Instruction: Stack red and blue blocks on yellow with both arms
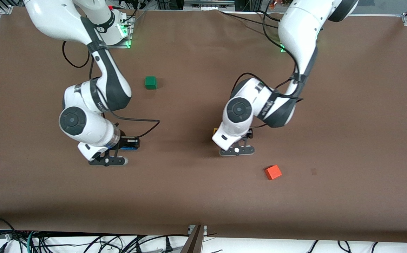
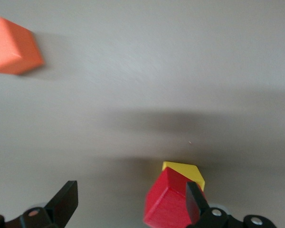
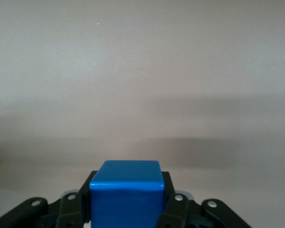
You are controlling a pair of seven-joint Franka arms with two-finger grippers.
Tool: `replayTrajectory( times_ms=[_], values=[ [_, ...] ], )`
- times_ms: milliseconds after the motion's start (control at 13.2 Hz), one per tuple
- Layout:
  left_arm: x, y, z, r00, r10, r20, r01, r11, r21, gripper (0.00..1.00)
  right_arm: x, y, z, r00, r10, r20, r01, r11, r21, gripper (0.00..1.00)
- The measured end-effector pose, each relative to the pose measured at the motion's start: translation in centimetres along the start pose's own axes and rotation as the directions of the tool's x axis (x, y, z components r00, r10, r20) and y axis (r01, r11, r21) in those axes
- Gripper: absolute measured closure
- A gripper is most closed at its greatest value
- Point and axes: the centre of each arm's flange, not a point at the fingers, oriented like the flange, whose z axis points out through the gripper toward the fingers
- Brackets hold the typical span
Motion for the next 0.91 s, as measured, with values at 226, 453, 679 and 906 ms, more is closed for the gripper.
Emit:
replayTrajectory(
  times_ms=[226,453,679,906],
  values=[
    [5.1,-7.2,-5.6,0.992,-0.116,-0.051,0.114,0.993,-0.043,0.00,-1.6,-5.8,-1.6,0.996,0.081,-0.024,-0.080,0.996,0.035,0.44],
    [9.1,-16.4,-10.3,0.965,-0.244,-0.096,0.237,0.968,-0.081,0.00,-4.4,-12.8,-2.7,0.987,0.159,-0.037,-0.156,0.985,0.069,0.44],
    [11.4,-25.9,-14.1,0.970,-0.202,-0.135,0.193,0.978,-0.080,0.00,-7.9,-21.5,-2.7,0.969,0.239,-0.053,-0.232,0.966,0.118,0.44],
    [10.9,-35.4,-18.4,0.992,-0.049,-0.112,0.046,0.998,-0.031,0.00,-11.1,-28.6,-0.2,0.965,0.247,-0.083,-0.233,0.960,0.154,0.44]
  ],
)
